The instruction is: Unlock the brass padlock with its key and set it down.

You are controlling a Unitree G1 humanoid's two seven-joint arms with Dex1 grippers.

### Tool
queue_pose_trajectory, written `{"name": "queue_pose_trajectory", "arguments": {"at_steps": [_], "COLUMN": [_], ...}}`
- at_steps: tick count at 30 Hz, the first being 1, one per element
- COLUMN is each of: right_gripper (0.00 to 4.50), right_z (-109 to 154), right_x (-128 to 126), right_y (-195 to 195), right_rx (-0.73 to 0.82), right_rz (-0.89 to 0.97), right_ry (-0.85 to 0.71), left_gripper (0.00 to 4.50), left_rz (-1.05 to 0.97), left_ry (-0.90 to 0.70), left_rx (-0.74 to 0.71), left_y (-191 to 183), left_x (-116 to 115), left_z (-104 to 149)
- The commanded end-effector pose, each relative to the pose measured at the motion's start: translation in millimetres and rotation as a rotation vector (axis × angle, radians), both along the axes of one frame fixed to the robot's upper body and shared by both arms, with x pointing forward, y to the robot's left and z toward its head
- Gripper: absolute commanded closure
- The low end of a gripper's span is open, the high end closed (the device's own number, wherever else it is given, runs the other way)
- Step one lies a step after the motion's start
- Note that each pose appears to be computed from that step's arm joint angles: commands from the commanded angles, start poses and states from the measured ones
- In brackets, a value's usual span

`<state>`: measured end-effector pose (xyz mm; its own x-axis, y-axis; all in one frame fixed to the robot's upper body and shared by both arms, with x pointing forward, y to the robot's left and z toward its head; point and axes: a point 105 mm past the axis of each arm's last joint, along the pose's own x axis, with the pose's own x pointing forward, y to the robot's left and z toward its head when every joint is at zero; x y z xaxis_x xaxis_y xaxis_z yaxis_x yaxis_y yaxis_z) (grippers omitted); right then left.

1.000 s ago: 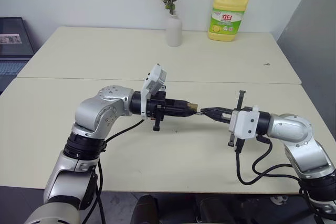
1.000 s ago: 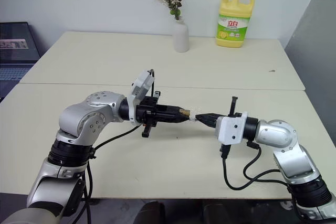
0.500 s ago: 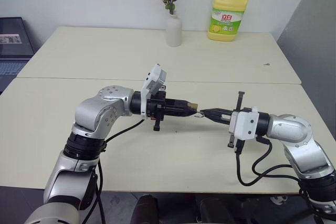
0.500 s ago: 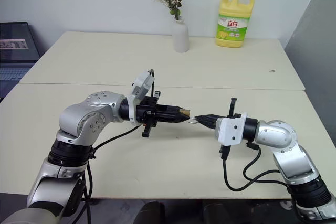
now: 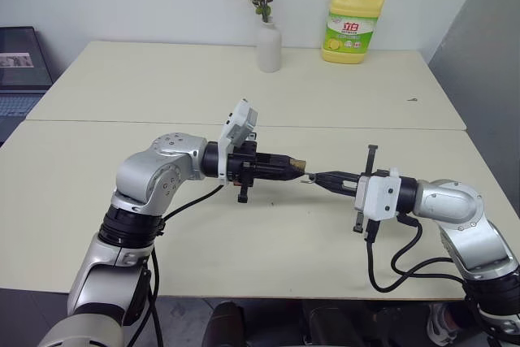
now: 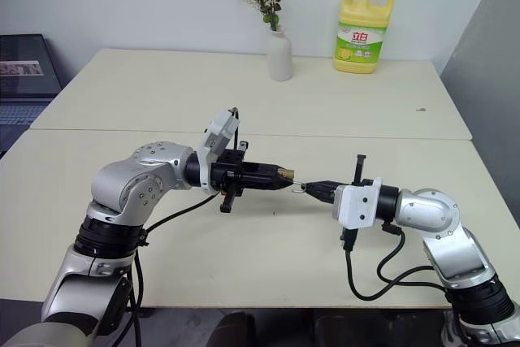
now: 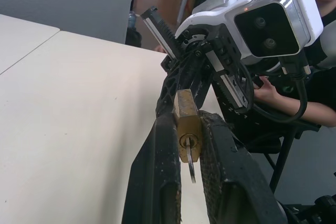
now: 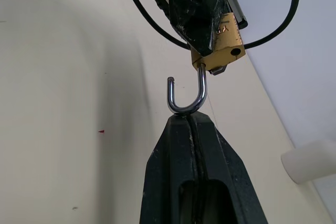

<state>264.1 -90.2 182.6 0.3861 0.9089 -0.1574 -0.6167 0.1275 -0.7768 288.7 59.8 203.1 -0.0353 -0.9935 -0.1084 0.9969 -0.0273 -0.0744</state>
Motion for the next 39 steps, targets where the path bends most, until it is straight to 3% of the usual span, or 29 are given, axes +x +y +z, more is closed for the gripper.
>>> {"name": "queue_pose_trajectory", "arguments": {"at_steps": [1,10,14,18,28,34,39], "right_gripper": [4.5,4.5,4.5,3.6,0.0,0.0,0.0], "right_z": [9,-4,-9,0,-2,-24,-31], "right_x": [-7,-7,-5,-12,-23,-32,-26], "right_y": [2,-9,-37,-42,-25,-16,-13], "right_rx": [0.014,-0.066,-0.091,-0.03,0.004,-0.103,-0.111], "right_rz": [0.025,-0.004,-0.113,-0.146,-0.143,-0.127,-0.161], "right_ry": [-0.029,0.013,0.113,0.178,0.338,0.432,0.448], "left_gripper": [4.33,4.33,4.33,4.33,4.33,4.33,4.33], "left_rz": [-0.012,0.002,0.054,0.128,0.235,0.389,0.389], "left_ry": [-0.041,-0.034,0.037,0.076,0.296,0.377,0.405], "left_rx": [-0.026,-0.032,-0.024,-0.021,0.01,0.12,0.151], "left_y": [-1,-2,4,6,4,9,4], "left_x": [-4,-3,-4,1,2,21,20], "left_z": [9,7,-5,-17,-60,-97,-111]}}
